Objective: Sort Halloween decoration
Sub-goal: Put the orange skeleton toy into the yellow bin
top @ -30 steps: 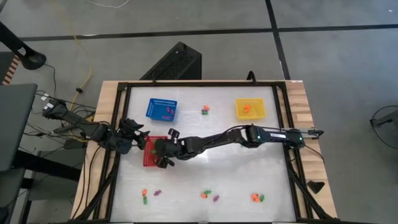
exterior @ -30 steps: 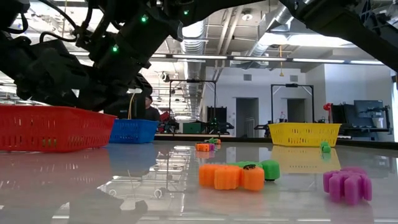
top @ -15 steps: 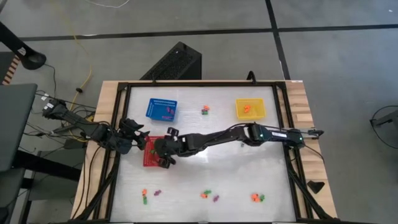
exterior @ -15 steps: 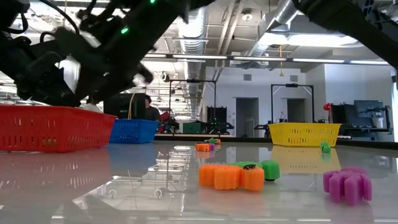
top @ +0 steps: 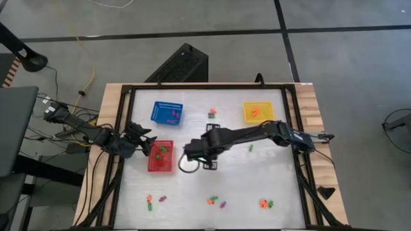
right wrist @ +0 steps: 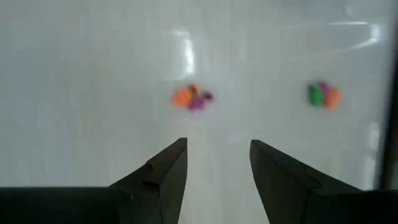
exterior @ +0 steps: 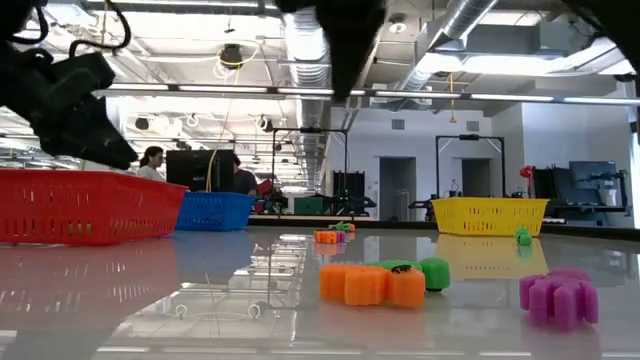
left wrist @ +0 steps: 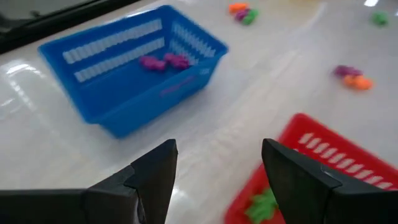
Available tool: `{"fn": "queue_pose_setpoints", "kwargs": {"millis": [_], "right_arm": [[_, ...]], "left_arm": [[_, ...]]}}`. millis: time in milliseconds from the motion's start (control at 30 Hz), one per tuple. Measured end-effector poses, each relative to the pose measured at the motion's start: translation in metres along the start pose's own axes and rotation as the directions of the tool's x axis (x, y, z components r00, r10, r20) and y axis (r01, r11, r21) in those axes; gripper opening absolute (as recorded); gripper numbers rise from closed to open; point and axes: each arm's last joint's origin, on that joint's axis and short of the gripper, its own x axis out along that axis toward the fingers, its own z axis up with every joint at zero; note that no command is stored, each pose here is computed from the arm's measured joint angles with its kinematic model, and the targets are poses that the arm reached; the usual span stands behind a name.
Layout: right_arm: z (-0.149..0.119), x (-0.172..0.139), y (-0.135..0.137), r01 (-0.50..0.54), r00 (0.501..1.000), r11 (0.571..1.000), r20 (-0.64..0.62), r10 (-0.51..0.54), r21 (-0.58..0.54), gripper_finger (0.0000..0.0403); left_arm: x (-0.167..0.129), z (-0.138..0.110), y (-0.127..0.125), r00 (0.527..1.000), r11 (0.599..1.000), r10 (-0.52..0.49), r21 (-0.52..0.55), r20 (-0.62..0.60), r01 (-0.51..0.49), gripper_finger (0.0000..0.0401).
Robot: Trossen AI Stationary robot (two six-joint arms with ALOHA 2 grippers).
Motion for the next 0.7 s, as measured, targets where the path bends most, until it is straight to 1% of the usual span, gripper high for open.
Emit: {"fn": "queue_pose_setpoints", "kwargs": {"millis": [67, 100, 200, 267, 333, 433, 533, 633, 700], "right_arm": [[-0.007, -0.011, 0.008, 0.023, 0.999, 1.000, 0.030, -0.022, -0.021, 0.0203], [-0.013, -0.017, 0.012, 0.019, 0.999, 0.999, 0.038, -0.017, -0.045, 0.0203], [-0.039, -0.033, 0.018, 0.027, 0.999, 0.997, 0.028, -0.025, -0.079, 0.0203], [-0.060, -0.039, 0.018, 0.064, 0.997, 0.997, 0.045, -0.062, -0.049, 0.0203], [-0.082, -0.041, 0.016, 0.068, 0.993, 0.998, 0.096, -0.069, 0.015, 0.0203], [-0.114, -0.031, 0.015, 0.007, 0.982, 0.994, 0.188, -0.027, 0.107, 0.0203], [-0.144, -0.013, 0.016, -0.078, 0.956, 0.982, 0.292, 0.024, 0.172, 0.0203], [-0.168, 0.006, 0.016, -0.171, 0.936, 0.961, 0.342, 0.088, 0.220, 0.0203], [-0.179, 0.016, 0.015, -0.231, 0.925, 0.938, 0.358, 0.129, 0.258, 0.0203]], "left_arm": [[0.000, 0.004, -0.005, 0.999, 0.999, -0.045, 0.005, 0.019, 0.045, 0.0226], [0.000, 0.006, -0.007, 0.997, 0.997, -0.072, 0.008, 0.030, 0.072, 0.0226], [-0.002, 0.013, -0.015, 0.985, 0.987, -0.159, 0.019, 0.070, 0.158, 0.0226], [-0.003, 0.018, -0.020, 0.973, 0.978, -0.207, 0.038, 0.100, 0.204, 0.0226], [-0.005, 0.021, -0.023, 0.962, 0.970, -0.243, 0.062, 0.123, 0.237, 0.0226], [-0.008, 0.024, -0.027, 0.949, 0.962, -0.269, 0.092, 0.162, 0.257, 0.0226], [-0.011, 0.032, -0.030, 0.933, 0.963, -0.267, 0.104, 0.239, 0.249, 0.0226], [-0.014, 0.041, -0.033, 0.906, 0.960, -0.278, 0.123, 0.320, 0.251, 0.0226], [-0.016, 0.046, -0.034, 0.889, 0.956, -0.292, 0.137, 0.351, 0.260, 0.0226]]}}
